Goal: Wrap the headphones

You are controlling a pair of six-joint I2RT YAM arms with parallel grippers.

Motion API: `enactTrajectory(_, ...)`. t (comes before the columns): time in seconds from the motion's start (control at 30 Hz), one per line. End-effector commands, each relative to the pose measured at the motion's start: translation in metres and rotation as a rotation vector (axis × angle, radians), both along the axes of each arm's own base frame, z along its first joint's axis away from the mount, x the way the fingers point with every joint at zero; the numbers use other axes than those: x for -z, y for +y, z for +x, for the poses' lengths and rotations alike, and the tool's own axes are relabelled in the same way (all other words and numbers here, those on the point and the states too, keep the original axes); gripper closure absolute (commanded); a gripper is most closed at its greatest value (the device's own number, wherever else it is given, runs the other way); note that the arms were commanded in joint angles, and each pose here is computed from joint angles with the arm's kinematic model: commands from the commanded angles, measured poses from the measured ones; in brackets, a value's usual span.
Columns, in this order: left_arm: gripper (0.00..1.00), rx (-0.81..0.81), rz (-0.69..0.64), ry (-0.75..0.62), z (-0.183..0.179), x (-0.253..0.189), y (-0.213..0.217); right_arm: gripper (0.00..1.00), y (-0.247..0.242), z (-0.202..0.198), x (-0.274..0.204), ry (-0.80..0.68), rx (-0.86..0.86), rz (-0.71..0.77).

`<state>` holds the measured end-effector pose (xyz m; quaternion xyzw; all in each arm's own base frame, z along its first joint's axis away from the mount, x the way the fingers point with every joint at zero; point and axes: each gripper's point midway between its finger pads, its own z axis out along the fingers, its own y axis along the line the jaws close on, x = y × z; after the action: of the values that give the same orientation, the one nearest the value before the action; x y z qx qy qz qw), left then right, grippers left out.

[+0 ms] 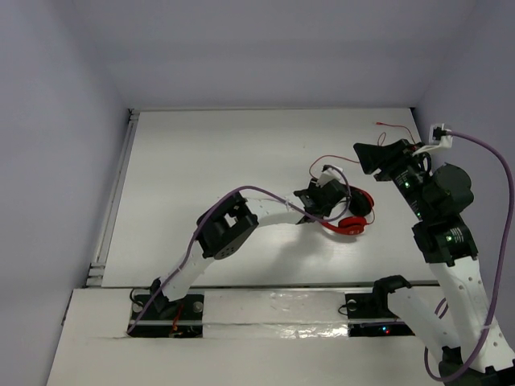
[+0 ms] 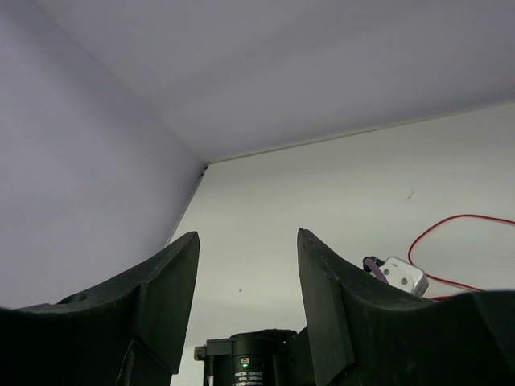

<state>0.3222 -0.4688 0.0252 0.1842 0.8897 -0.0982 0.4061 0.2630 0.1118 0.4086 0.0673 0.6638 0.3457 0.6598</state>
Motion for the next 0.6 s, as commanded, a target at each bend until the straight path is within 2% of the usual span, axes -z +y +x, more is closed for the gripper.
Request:
enactTrajectory(0.0, 0.64, -0.012, 0.065, 0.012, 0.007, 0.016, 0.011, 0.42, 0.001, -0.003, -0.012, -0.049, -0.013, 0.014)
enactTrajectory(0.07, 0.82, -0.016, 0.084, 0.006, 0.008, 0.022, 0.014, 0.43, 0.002, -0.002, -0.012, -0.05, -0.014, 0.016)
enactTrajectory(0.17, 1.0, -0.054, 0.125, -0.017, 0.016, 0.025, 0.027, 0.43, 0.003, -0.001, -0.01, -0.044, -0.021, 0.017)
enactTrajectory(0.27, 1.0, -0.074, 0.101, -0.022, 0.018, 0.012, 0.036, 0.47, 0.002, -0.001, -0.011, -0.044, -0.016, 0.017)
enactTrajectory(0.37, 1.0, -0.071, 0.054, -0.045, 0.016, -0.024, 0.047, 0.63, 0.002, 0.0, -0.01, -0.042, -0.01, 0.015)
enactTrajectory(0.4, 1.0, -0.075, 0.041, -0.054, 0.02, -0.036, 0.053, 0.74, 0.002, 0.0, -0.01, -0.043, -0.01, 0.015)
enactTrajectory(0.43, 1.0, -0.07, 0.006, -0.076, 0.016, -0.065, 0.059, 0.97, 0.002, 0.0, -0.012, -0.047, -0.013, 0.014)
enactTrajectory(0.47, 1.0, -0.07, -0.011, -0.089, 0.018, -0.082, 0.066, 1.0, 0.006, 0.001, -0.012, -0.044, -0.033, 0.006)
enactTrajectory(0.57, 1.0, -0.054, -0.111, -0.115, 0.014, -0.147, 0.094, 1.0, 0.018, 0.003, -0.019, -0.084, -0.103, -0.014)
